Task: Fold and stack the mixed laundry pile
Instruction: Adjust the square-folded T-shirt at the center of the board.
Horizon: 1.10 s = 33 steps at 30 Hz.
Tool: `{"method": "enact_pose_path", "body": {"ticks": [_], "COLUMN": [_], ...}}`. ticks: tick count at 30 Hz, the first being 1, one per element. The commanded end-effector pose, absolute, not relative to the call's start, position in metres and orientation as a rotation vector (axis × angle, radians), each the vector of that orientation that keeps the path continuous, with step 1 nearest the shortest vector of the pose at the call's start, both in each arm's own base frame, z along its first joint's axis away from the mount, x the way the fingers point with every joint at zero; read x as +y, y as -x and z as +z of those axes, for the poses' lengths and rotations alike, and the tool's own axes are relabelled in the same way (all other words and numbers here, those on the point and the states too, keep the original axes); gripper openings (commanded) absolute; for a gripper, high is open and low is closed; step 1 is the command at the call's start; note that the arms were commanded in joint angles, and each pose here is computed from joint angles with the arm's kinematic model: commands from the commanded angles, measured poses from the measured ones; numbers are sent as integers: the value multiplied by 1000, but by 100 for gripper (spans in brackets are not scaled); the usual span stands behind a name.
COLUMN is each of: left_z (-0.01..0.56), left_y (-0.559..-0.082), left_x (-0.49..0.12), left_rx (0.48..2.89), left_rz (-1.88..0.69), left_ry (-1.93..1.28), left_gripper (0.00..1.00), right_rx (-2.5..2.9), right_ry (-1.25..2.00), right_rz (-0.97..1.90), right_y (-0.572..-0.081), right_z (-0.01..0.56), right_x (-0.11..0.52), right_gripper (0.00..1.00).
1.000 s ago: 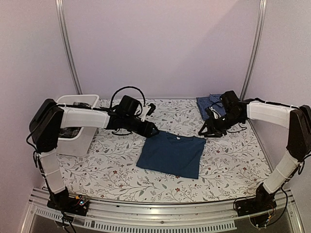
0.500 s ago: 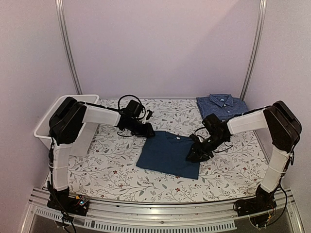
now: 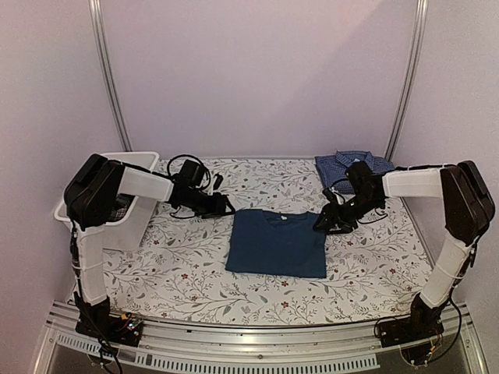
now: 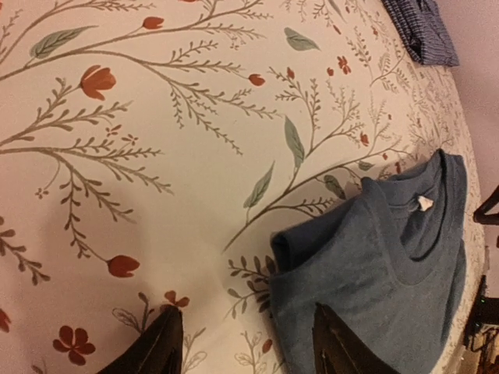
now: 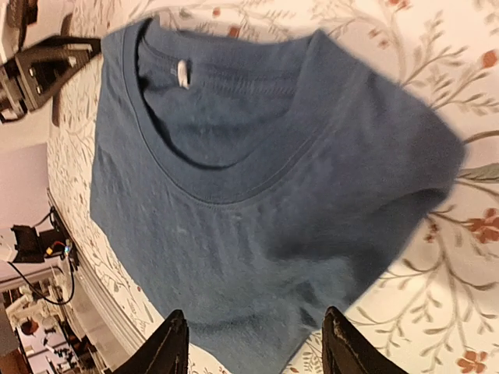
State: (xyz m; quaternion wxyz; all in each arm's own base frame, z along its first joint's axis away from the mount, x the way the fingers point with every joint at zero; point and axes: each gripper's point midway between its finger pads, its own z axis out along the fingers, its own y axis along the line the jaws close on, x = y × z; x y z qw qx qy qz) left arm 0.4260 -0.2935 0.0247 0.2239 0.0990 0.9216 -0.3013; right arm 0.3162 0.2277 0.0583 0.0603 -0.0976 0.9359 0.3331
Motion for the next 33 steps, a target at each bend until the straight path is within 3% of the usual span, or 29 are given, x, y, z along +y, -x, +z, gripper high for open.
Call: {"method": "enact_pose_path", "body": {"ticks": [1, 10, 18, 25, 27, 29, 32, 33], "left_z": [51, 35, 34, 31, 32, 37, 49, 55], "left_y": [-423, -425, -425, -435, -437, -439, -442, -442], "left_x": [-322, -330, -333, -337, -339, -340, -336, -334], "left_rx": [2423, 2442, 2436, 2430, 2423, 2408, 2379, 2361], "left_rz": [-1059, -1121, -1150, -1158, -1165, -1169, -1153, -1156], "left_ry": [-377, -357, -360, -342, -348, -356, -354, -357], "left_gripper": [57, 51, 38, 36, 30, 17, 0, 0], "right_rx": [2725, 2768, 2741, 2740, 2744, 2739, 2703, 2681], "right_ry": [200, 120, 150, 174, 180, 193, 221, 236], "right_rz": [964, 973, 1084, 1089, 1091, 1103, 1124, 1120], "right_y": [-347, -384, -395, -408, -411, -413, -417, -420], "right_z": [88, 46, 38, 33, 32, 32, 45, 52], "right_x": [199, 191, 205, 209, 210, 212, 215, 216], "right_gripper": [57, 56, 45, 37, 28, 19, 12, 10]}}
